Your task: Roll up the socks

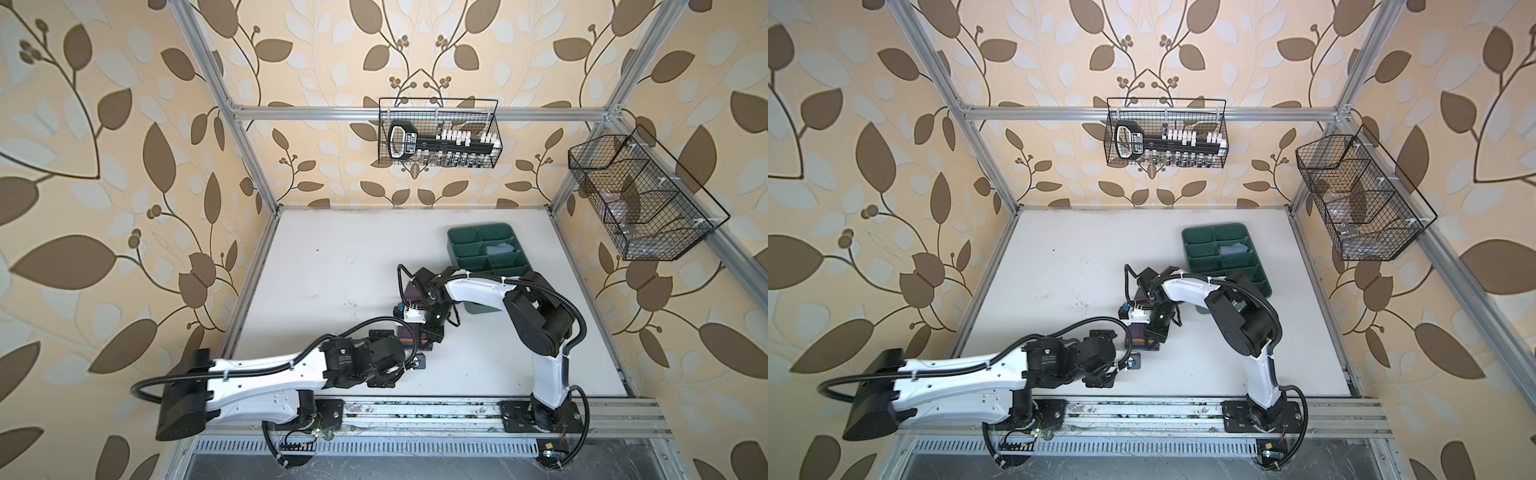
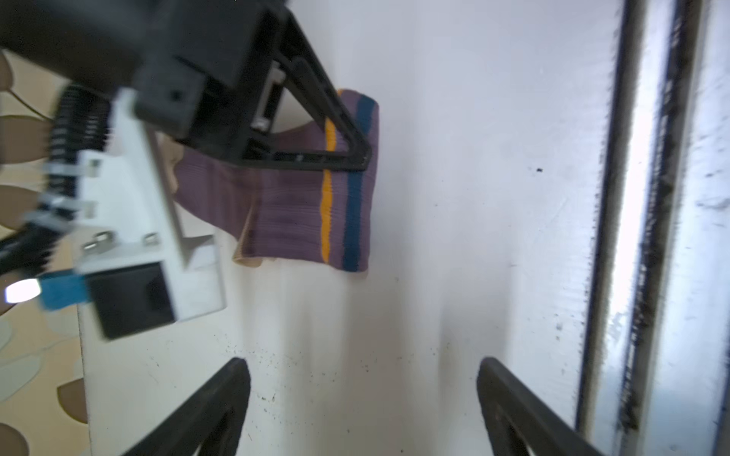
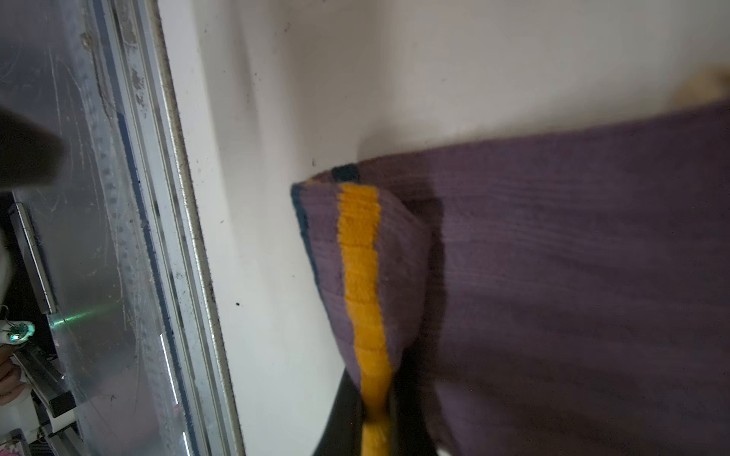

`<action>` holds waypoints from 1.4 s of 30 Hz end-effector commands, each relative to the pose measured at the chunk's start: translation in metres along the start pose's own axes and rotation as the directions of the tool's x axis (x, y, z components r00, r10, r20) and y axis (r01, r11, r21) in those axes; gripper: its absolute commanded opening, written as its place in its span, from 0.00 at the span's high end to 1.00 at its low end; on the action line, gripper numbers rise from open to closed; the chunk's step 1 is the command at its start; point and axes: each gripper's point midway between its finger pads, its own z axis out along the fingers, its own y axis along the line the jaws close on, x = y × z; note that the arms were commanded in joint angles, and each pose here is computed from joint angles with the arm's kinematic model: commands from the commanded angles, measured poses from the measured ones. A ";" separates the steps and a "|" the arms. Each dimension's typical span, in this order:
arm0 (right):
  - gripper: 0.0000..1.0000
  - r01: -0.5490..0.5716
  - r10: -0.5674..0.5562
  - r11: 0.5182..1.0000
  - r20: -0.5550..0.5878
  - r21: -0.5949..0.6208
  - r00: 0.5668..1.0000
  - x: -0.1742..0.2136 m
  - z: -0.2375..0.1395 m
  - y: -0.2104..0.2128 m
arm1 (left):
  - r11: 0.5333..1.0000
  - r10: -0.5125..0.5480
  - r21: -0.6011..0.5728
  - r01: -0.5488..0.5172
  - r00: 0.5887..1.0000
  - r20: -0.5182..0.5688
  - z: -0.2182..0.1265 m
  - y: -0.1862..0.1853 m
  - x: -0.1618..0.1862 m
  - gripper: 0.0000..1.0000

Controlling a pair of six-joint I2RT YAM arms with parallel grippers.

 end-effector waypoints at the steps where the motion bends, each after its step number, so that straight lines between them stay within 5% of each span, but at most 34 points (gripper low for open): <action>1: 1.00 0.015 -0.012 0.999 -0.060 0.046 0.998 0.012 0.014 -0.022 | 0.983 -0.033 -0.181 0.041 0.998 0.046 0.013 0.032 -0.023 0.10; 11: 1.00 0.021 -0.019 0.999 -0.056 0.028 0.998 0.012 0.014 -0.018 | 0.974 -0.036 -0.221 0.038 0.999 0.015 0.063 0.032 -0.035 0.26; 17: 1.00 0.028 -0.027 0.999 -0.041 0.032 0.999 0.011 0.011 -0.016 | 0.988 -0.034 -0.150 0.030 0.999 -0.023 0.076 0.020 -0.031 0.49; 20: 0.99 0.040 -0.040 0.998 -0.019 0.038 0.999 0.008 0.007 -0.013 | 0.990 -0.042 -0.139 0.036 0.998 -0.038 0.080 0.019 -0.031 0.71; 22: 0.92 0.049 -0.049 0.998 0.005 0.045 0.999 0.005 0.004 -0.011 | 0.990 -0.046 -0.137 0.039 0.998 -0.049 0.083 0.020 -0.030 0.97; 23: 0.88 0.051 -0.052 0.998 0.016 0.047 0.999 0.004 0.002 -0.010 | 0.990 -0.051 -0.132 0.044 0.997 -0.053 0.083 0.020 -0.030 1.00; 31: 0.65 0.084 -0.101 0.984 0.110 0.156 0.989 0.003 -0.035 0.001 | 0.971 -0.124 0.202 0.129 0.992 -0.034 0.063 0.006 -0.017 1.00; 33: 0.38 0.064 -0.100 0.977 0.176 0.201 0.979 -0.001 -0.059 0.001 | 0.964 -0.135 0.224 0.142 0.990 -0.045 0.062 0.007 -0.013 1.00; 38: 0.38 -0.161 -0.010 0.928 0.454 0.336 0.891 -0.002 -0.162 -0.019 | 0.932 -0.220 0.277 0.234 0.972 -0.083 0.063 0.012 -0.008 1.00; 42: 0.38 -0.428 0.014 0.808 0.713 0.405 0.701 0.010 -0.272 -0.031 | 0.873 -0.285 0.374 0.314 0.950 -0.131 0.063 0.015 -0.013 1.00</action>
